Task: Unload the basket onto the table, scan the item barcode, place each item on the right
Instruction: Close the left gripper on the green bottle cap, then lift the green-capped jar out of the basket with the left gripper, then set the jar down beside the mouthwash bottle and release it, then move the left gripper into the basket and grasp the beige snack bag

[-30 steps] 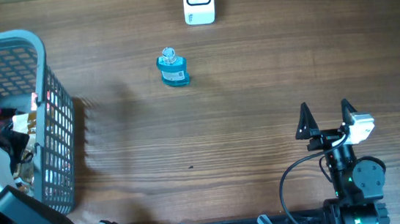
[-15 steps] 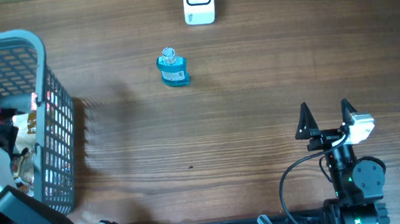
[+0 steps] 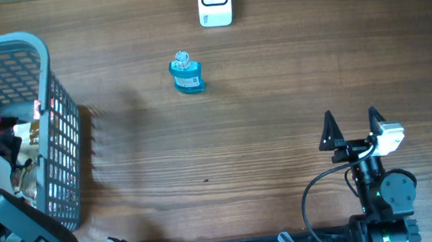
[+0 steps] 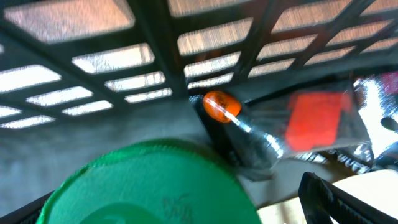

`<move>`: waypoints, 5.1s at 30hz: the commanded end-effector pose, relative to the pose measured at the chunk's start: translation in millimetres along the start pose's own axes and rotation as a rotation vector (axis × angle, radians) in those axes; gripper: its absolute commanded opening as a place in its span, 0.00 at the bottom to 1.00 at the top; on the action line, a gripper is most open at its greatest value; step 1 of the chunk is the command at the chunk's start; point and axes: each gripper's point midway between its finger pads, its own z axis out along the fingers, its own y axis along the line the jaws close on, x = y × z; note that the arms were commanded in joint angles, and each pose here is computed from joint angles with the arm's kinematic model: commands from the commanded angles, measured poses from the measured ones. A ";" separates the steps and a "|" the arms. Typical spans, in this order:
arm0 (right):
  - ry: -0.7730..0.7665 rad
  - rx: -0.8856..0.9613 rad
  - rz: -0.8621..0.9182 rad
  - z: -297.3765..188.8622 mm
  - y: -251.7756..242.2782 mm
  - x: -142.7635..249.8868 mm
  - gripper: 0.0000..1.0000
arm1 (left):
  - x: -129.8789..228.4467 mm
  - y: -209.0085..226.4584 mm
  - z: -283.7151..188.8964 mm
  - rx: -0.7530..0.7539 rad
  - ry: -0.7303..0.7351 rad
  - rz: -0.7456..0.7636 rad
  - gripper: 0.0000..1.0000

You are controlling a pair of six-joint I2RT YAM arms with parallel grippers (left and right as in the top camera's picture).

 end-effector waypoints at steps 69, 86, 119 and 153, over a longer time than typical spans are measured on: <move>-0.004 -0.017 -0.012 -0.3 3.4 -0.7 1.00 | 153.3 -184.6 -350.5 1.207 0.049 0.424 0.73; -0.004 -0.017 -0.012 -0.3 3.4 -0.7 1.00 | 223.6 -214.1 -263.5 0.962 0.192 0.610 0.74; -0.004 -0.017 -0.012 -0.3 3.4 -0.7 1.00 | 28.0 -101.9 -363.1 0.902 -0.569 0.301 1.00; -0.004 -0.017 -0.012 -0.3 3.4 -0.7 1.00 | 21.5 27.6 -59.7 0.129 0.195 -0.186 1.00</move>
